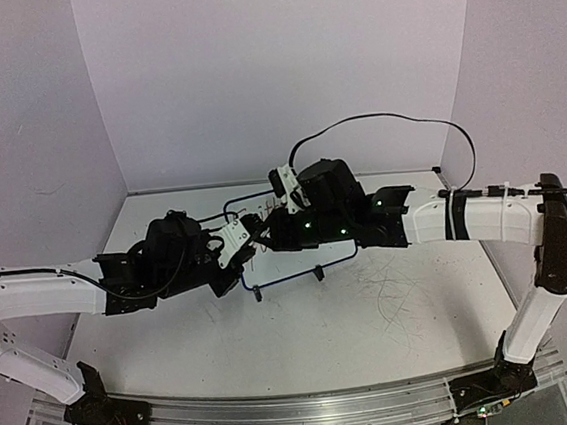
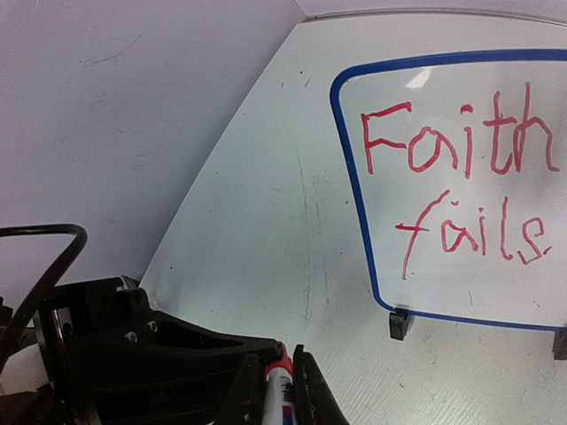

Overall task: Write a sentence on the whiteboard
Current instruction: Insert the whiteboard marker without the cap into the pen cap.

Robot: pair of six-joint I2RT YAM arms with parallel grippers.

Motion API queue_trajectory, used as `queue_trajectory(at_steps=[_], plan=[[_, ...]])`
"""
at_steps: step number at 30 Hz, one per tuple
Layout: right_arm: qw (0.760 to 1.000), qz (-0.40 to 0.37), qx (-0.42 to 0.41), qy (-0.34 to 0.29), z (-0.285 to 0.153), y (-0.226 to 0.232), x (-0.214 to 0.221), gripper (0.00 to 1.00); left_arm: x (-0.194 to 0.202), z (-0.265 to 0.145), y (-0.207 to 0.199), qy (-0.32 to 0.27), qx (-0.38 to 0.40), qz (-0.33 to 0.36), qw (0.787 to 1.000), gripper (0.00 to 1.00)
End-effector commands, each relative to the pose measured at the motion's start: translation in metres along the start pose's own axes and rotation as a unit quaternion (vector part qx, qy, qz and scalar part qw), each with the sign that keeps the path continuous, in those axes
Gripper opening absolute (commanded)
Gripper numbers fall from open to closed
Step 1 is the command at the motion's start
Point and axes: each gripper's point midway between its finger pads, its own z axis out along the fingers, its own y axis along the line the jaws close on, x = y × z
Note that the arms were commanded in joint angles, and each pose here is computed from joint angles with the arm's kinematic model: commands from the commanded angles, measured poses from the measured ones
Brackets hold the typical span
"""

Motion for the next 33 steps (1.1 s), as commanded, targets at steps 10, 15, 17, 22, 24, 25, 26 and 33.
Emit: queue_trajectory(at_steps=[10, 15, 17, 22, 24, 25, 26, 33], plan=[[0.894, -0.248, -0.333, 0.169, -0.03, 0.071, 0.114, 0.0, -0.115, -0.045, -0.026, -0.205, 0.133, -0.047, 0.968, 0.0], [0.902, -0.234, -0.326, 0.159, -0.028, 0.071, 0.11, 0.0, -0.113, -0.05, -0.021, -0.205, 0.121, -0.058, 0.97, 0.0], [0.922, -0.214, -0.289, 0.14, -0.024, 0.069, 0.095, 0.0, -0.104, -0.044, -0.017, -0.191, 0.102, -0.059, 0.974, 0.0], [0.984, -0.068, -0.138, 0.085, -0.003, 0.039, 0.054, 0.0, -0.086, -0.033, 0.002, -0.157, 0.037, -0.074, 0.984, 0.0], [0.991, -0.008, -0.099, 0.089, 0.004, 0.034, 0.055, 0.0, -0.081, -0.026, 0.009, -0.143, 0.011, -0.077, 0.987, 0.0], [0.992, 0.0, -0.088, 0.087, 0.007, 0.04, 0.055, 0.0, -0.078, -0.024, 0.012, -0.136, 0.0, -0.077, 0.988, 0.0], [0.994, 0.003, -0.067, 0.086, 0.008, 0.04, 0.056, 0.0, -0.077, -0.021, 0.013, -0.132, -0.005, -0.077, 0.988, 0.0], [0.997, -0.019, -0.045, 0.053, -0.007, 0.037, 0.039, 0.07, -0.062, -0.013, 0.013, -0.11, -0.017, -0.083, 0.99, 0.0]])
